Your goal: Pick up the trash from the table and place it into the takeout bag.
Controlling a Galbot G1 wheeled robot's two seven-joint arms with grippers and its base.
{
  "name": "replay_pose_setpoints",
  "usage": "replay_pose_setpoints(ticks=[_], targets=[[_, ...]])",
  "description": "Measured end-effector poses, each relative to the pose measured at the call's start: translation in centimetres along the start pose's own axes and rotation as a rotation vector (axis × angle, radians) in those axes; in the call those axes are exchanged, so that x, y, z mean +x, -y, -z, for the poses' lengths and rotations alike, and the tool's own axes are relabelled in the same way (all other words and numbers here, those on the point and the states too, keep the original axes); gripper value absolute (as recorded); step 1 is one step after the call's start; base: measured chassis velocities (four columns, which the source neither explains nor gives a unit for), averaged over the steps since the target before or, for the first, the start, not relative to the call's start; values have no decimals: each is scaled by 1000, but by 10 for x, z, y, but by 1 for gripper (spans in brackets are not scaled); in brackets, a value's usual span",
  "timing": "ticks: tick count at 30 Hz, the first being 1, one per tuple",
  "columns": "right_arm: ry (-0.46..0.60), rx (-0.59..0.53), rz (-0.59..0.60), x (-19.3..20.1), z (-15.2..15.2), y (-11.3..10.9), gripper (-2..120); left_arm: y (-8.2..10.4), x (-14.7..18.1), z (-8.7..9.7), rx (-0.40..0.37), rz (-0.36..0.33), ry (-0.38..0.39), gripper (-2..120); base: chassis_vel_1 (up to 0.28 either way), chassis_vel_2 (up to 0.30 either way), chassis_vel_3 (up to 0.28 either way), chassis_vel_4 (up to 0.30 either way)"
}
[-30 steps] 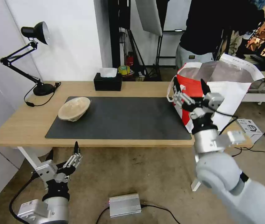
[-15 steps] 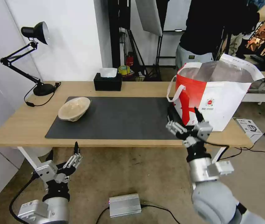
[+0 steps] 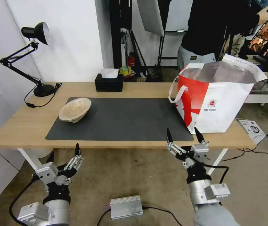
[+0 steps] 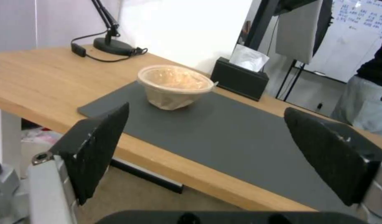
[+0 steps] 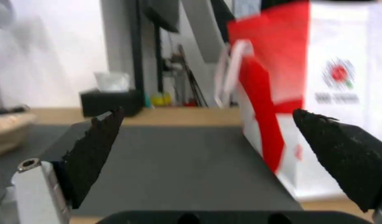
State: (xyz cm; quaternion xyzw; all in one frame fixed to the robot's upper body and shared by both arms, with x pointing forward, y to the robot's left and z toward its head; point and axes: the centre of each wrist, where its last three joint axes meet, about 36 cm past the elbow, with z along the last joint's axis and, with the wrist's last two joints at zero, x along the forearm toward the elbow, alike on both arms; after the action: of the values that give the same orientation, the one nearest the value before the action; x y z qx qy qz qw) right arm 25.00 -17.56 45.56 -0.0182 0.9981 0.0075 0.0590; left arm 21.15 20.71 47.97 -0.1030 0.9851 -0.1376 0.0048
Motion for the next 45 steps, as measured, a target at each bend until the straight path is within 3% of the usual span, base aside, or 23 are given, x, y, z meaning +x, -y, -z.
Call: replay_pose_setpoints(ticks=[19,45], targets=[[-85,48,-61,25,-13,-7,100,0,0,1,1,2,7,100,0,0,0,0],[-87,46,-59,27,-14,-9,100,-2,-1,2,3,6,20,100,0,0,0,0]])
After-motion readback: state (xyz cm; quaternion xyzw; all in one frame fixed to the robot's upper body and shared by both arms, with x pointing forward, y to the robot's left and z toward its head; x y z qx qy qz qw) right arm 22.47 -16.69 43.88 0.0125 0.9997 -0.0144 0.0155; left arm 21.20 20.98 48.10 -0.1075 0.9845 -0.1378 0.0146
